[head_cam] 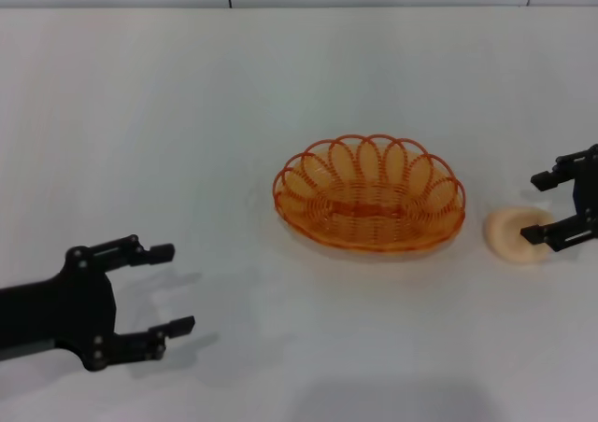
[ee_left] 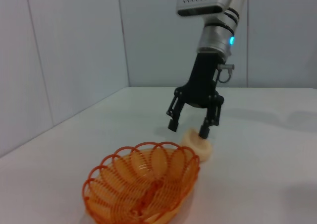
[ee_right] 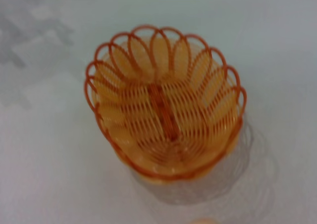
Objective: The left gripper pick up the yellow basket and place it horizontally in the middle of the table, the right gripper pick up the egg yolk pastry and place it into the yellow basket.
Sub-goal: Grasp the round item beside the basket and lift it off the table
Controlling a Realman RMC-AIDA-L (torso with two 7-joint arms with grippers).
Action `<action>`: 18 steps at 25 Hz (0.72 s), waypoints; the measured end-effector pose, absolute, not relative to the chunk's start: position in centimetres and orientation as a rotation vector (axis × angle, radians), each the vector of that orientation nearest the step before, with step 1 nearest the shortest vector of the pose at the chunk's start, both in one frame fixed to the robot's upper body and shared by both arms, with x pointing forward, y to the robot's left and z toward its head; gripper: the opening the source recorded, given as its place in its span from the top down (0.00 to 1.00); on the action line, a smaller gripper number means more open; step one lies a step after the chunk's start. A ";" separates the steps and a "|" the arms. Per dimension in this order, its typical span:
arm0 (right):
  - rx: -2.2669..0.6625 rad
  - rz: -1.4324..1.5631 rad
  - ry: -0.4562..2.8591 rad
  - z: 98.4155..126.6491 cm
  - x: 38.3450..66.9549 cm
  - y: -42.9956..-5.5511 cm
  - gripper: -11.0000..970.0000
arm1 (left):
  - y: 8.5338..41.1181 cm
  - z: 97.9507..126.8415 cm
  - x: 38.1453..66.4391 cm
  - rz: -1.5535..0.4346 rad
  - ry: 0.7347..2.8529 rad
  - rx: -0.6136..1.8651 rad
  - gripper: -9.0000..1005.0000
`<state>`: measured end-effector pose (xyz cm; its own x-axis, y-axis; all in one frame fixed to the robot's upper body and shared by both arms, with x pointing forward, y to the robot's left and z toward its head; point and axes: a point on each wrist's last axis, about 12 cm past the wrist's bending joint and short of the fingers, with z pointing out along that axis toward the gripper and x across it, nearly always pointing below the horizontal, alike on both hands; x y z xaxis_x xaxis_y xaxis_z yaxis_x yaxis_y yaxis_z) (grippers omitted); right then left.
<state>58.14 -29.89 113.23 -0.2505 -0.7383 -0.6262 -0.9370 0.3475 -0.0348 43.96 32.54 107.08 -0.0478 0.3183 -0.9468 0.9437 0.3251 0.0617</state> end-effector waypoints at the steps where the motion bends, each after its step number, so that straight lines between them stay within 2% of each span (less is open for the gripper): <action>1: -1.466 0.467 2.073 112.9 58.1 -29.6 0.19 | 32.7 107.1 44.0 -0.767 1.580 1.172 0.22; 11: -1.503 0.462 2.049 112.6 57.9 -29.1 0.26 | 33.2 107.5 44.7 -0.721 1.584 1.149 0.22; 18: -1.527 0.482 2.024 112.7 57.9 -28.9 0.54 | 33.5 107.5 45.0 -0.702 1.592 1.118 0.23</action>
